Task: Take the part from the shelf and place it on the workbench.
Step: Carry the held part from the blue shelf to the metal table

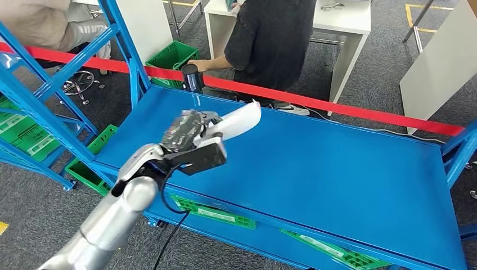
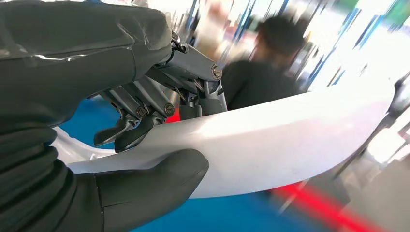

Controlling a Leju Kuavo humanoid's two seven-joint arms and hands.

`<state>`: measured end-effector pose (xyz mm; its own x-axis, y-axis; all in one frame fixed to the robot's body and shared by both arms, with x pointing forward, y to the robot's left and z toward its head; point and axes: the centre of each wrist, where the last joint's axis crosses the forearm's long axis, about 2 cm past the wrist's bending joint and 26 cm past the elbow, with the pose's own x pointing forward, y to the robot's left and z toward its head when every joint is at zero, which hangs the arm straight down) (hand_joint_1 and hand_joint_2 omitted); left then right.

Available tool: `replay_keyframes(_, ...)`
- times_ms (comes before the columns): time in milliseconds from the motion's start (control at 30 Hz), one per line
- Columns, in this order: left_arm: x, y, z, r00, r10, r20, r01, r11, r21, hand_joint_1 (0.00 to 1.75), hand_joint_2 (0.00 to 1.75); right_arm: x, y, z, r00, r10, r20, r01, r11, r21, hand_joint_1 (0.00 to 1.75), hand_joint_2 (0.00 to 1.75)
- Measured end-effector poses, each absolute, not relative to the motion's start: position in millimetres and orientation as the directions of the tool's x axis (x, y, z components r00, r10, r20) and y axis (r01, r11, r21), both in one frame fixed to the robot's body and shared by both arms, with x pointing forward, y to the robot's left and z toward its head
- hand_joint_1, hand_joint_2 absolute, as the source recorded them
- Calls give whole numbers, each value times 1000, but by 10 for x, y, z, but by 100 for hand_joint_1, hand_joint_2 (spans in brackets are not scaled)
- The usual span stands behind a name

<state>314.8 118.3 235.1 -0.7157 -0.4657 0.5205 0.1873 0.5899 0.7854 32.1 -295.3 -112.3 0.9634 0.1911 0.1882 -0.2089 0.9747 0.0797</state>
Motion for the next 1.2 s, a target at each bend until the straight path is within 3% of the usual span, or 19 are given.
replay_keyframes(100, 2983, 1260, 2418, -758, -340, 556, 197, 693, 694, 175, 175, 254, -2957, -1129, 967, 175, 185, -193, 978, 84, 0, 0)
replay_keyframes(200, 2833, 1330, 2434, -685, -41, 728, 451, 761, 467, 175, 175, 200, -2959, -1133, 969, 168, 181, -186, 979, 87, 0, 0)
replay_keyframes(267, 2753, 1371, 2421, -523, 227, 822, 680, 692, 242, 175, 175, 198, -2959, -1133, 968, 172, 182, -191, 978, 90, 0, 0)
replay_keyframes(333, 2682, 1421, 2355, -323, 446, 835, 841, 539, 37, 175, 175, 202, -2963, -1132, 967, 177, 183, -197, 976, 94, 0, 0)
replay_keyframes(433, 2594, 1497, 2218, -102, 619, 778, 929, 338, -147, 175, 175, 201, -2970, -1132, 967, 180, 182, -200, 975, 98, 0, 0)
replay_keyframes(633, 2418, 1603, 1889, 90, 695, 714, 926, 206, -317, 175, 175, 180, -2986, -1133, 968, 179, 178, -198, 975, 97, 0, 0)
replay_keyframes(1200, 2328, 1752, 1691, 168, 705, 689, 898, 178, -402, 175, 175, 195, -2995, -1132, 967, 182, 180, -202, 975, 97, 0, 0)
